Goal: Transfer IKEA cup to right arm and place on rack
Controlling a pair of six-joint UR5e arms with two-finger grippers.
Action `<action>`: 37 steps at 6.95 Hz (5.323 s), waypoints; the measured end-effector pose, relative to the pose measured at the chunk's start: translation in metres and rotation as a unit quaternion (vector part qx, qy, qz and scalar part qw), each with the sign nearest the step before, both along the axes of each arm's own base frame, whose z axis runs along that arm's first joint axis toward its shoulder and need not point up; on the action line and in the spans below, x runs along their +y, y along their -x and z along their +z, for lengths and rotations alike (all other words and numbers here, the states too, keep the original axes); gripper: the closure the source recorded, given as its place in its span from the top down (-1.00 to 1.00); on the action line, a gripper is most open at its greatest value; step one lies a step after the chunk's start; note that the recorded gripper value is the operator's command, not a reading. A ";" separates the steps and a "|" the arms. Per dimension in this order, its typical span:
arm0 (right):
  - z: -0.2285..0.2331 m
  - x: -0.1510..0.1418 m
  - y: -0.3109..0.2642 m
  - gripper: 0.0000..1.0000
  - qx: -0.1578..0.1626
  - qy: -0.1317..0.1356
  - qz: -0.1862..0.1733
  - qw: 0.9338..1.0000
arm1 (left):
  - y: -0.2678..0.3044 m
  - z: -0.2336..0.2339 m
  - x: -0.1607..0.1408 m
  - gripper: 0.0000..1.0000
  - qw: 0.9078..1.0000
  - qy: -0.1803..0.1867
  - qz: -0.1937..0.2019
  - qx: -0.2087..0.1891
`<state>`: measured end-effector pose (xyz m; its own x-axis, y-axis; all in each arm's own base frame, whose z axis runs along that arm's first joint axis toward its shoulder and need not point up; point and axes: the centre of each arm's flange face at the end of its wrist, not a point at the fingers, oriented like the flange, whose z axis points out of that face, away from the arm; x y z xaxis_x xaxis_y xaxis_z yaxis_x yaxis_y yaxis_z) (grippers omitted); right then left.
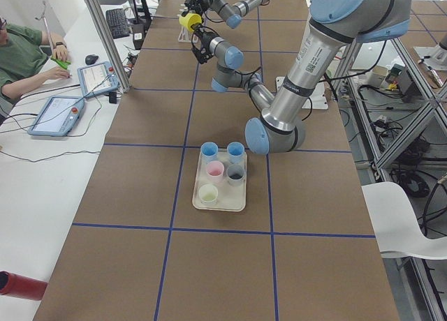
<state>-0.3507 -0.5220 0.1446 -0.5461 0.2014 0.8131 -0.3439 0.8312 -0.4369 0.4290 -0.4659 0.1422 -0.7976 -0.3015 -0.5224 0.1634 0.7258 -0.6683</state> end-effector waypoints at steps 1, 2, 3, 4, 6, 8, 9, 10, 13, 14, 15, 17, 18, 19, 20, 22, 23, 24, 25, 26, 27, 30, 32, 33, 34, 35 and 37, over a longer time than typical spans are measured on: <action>0.003 -0.005 -0.006 -1.00 0.004 -0.001 0.008 1.000 | 0.001 0.001 -0.001 1.00 1.000 0.000 -0.001 0.000; 0.009 -0.012 -0.014 -1.00 0.012 -0.003 0.020 1.000 | 0.002 0.002 -0.001 1.00 1.000 0.000 -0.001 0.000; 0.019 -0.020 -0.026 -1.00 0.028 -0.008 0.038 0.999 | 0.003 0.004 -0.002 1.00 1.000 0.000 -0.002 -0.001; 0.031 -0.031 -0.041 -1.00 0.053 -0.019 0.062 0.997 | 0.004 0.008 -0.002 1.00 1.000 -0.001 -0.004 -0.006; 0.061 -0.060 -0.075 -1.00 0.147 -0.037 0.117 0.981 | 0.005 0.026 -0.002 1.00 0.998 -0.028 -0.033 -0.056; 0.122 -0.080 -0.123 -1.00 0.286 -0.060 0.169 0.941 | 0.013 0.051 0.004 1.00 0.990 -0.058 -0.057 -0.115; 0.153 -0.083 -0.151 -1.00 0.336 -0.067 0.189 0.920 | 0.020 0.055 0.010 1.00 0.985 -0.070 -0.066 -0.145; 0.185 -0.082 -0.181 -1.00 0.382 -0.070 0.211 0.897 | 0.030 0.049 0.017 1.00 0.975 -0.081 -0.078 -0.192; 0.246 -0.095 -0.231 -1.00 0.557 -0.068 0.270 0.783 | 0.071 0.018 0.049 1.00 0.927 -0.087 -0.067 -0.359; 0.265 -0.102 -0.241 -1.00 0.624 -0.069 0.278 0.727 | 0.087 0.025 0.059 1.00 0.907 -0.086 -0.062 -0.408; 0.286 -0.109 -0.250 -1.00 0.677 -0.067 0.280 0.677 | 0.102 0.037 0.067 1.00 0.885 -0.090 -0.060 -0.453; 0.338 -0.116 -0.257 -1.00 0.735 -0.061 0.261 0.623 | 0.123 0.057 0.076 1.00 0.852 -0.088 -0.051 -0.514; 0.361 -0.118 -0.257 -1.00 0.745 -0.065 0.256 0.613 | 0.126 0.060 0.078 1.00 0.845 -0.086 -0.048 -0.525; 0.379 -0.119 -0.257 -1.00 0.748 -0.069 0.255 0.610 | 0.128 0.062 0.079 1.00 0.843 -0.085 -0.047 -0.529; 0.387 -0.120 -0.256 -1.00 0.747 -0.072 0.256 0.610 | 0.128 0.064 0.079 1.00 0.842 -0.084 -0.046 -0.531; 0.394 -0.119 -0.253 -1.00 0.747 -0.074 0.253 0.611 | 0.127 0.066 0.078 1.00 0.841 -0.084 -0.044 -0.533; 0.398 -0.117 -0.253 -1.00 0.747 -0.074 0.250 0.611 | 0.126 0.066 0.078 1.00 0.840 -0.084 -0.044 -0.534; 0.403 -0.113 -0.252 -1.00 0.749 -0.074 0.247 0.611 | 0.126 0.066 0.078 1.00 0.840 -0.084 -0.044 -0.534; 0.409 -0.109 -0.248 -1.00 0.751 -0.075 0.241 0.611 | 0.126 0.067 0.078 1.00 0.840 -0.084 -0.044 -0.534; 0.413 -0.105 -0.240 -1.00 0.751 -0.079 0.235 0.612 | 0.125 0.067 0.078 1.00 0.840 -0.084 -0.044 -0.535; 0.415 -0.103 -0.234 -1.00 0.752 -0.082 0.230 0.613 | 0.125 0.068 0.077 1.00 0.839 -0.083 -0.043 -0.535; 0.433 -0.089 -0.233 -1.00 0.755 -0.082 0.221 0.612 | 0.124 0.068 0.077 1.00 0.839 -0.083 -0.043 -0.535; 0.437 -0.086 -0.228 -1.00 0.754 -0.086 0.219 0.613 | 0.123 0.069 0.076 1.00 0.839 -0.083 -0.043 -0.536; 0.435 -0.086 -0.223 -1.00 0.754 -0.090 0.217 0.613 | 0.123 0.070 0.076 1.00 0.839 -0.082 -0.043 -0.536; 0.435 -0.086 -0.217 -1.00 0.754 -0.093 0.215 0.614 | 0.123 0.070 0.076 1.00 0.839 -0.081 -0.043 -0.537; 0.437 -0.086 -0.214 -1.00 0.755 -0.094 0.213 0.613 | 0.122 0.071 0.075 1.00 0.838 -0.080 -0.042 -0.538; 0.442 -0.086 -0.212 -0.97 0.757 -0.093 0.208 0.612 | 0.118 0.075 0.073 1.00 0.836 -0.078 -0.040 -0.541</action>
<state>-0.1387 -0.6084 0.5866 0.8895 0.1278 0.4387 -0.4367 0.5203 0.7339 0.3106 -0.3927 0.2171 0.1531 -0.1303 -0.9796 0.6640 0.7477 0.0044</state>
